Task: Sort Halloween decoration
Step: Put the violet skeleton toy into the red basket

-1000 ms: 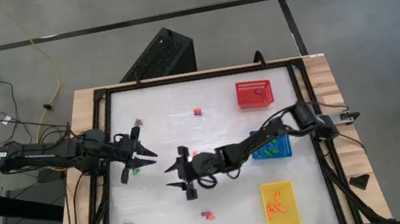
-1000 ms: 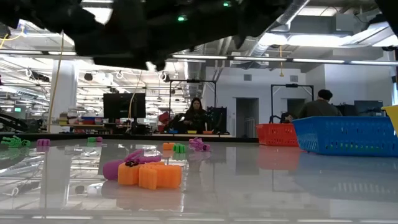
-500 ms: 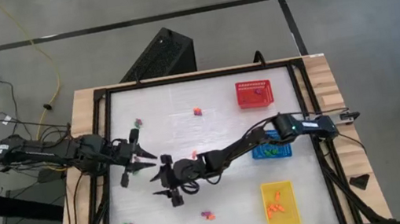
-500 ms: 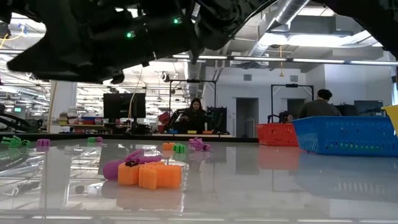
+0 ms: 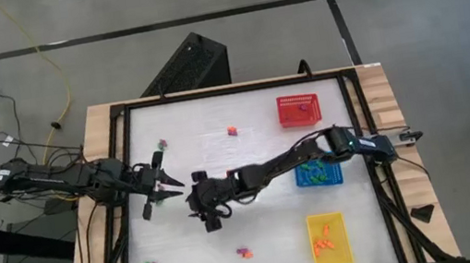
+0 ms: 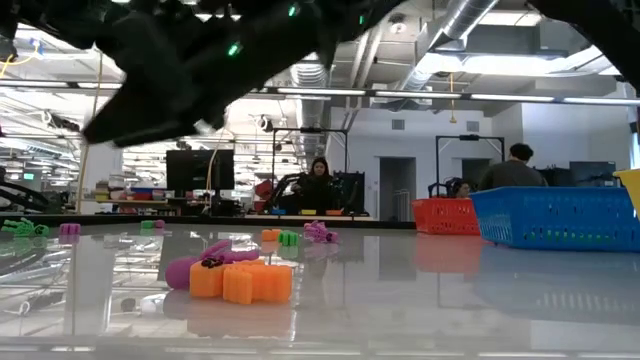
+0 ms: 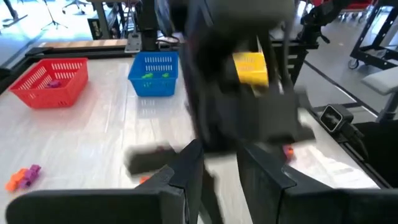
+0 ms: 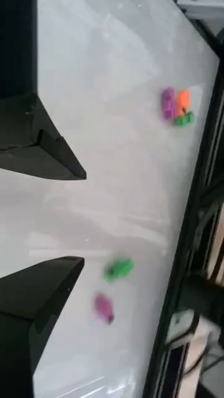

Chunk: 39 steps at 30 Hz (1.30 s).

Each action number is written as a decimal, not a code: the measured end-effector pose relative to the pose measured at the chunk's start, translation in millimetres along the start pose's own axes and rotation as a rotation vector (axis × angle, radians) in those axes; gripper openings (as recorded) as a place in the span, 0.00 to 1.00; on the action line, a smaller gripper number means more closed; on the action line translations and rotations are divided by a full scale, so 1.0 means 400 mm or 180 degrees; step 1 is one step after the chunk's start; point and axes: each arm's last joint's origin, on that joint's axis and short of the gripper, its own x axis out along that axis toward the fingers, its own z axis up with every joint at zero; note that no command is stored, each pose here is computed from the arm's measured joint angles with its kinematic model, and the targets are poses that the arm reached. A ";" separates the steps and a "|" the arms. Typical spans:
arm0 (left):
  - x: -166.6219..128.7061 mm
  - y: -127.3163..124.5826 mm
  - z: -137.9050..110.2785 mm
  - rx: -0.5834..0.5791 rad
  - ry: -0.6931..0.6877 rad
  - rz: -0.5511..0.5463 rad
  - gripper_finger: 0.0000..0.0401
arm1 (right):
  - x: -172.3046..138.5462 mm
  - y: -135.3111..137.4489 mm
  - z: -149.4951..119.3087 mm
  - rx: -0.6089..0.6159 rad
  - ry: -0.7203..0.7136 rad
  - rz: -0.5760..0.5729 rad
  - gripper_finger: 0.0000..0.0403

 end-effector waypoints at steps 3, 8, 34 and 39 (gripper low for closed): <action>0.000 0.000 -0.002 -0.0006 0.0025 0.0001 0.22 | -0.045 -0.041 0.015 -0.0030 0.0289 -0.0137 0.60; 0.000 0.000 -0.008 -0.0126 0.0109 0.0007 0.22 | -0.121 -0.147 0.023 -0.0060 0.0789 -0.0842 0.60; -0.002 0.007 -0.028 -0.0130 0.0358 0.0280 0.22 | -0.178 -0.374 -0.165 0.1287 0.0497 -0.1136 0.60; -0.003 0.008 -0.033 -0.0128 0.0418 0.0295 0.22 | -0.071 -0.248 -0.130 0.1121 -0.0535 -0.0638 0.60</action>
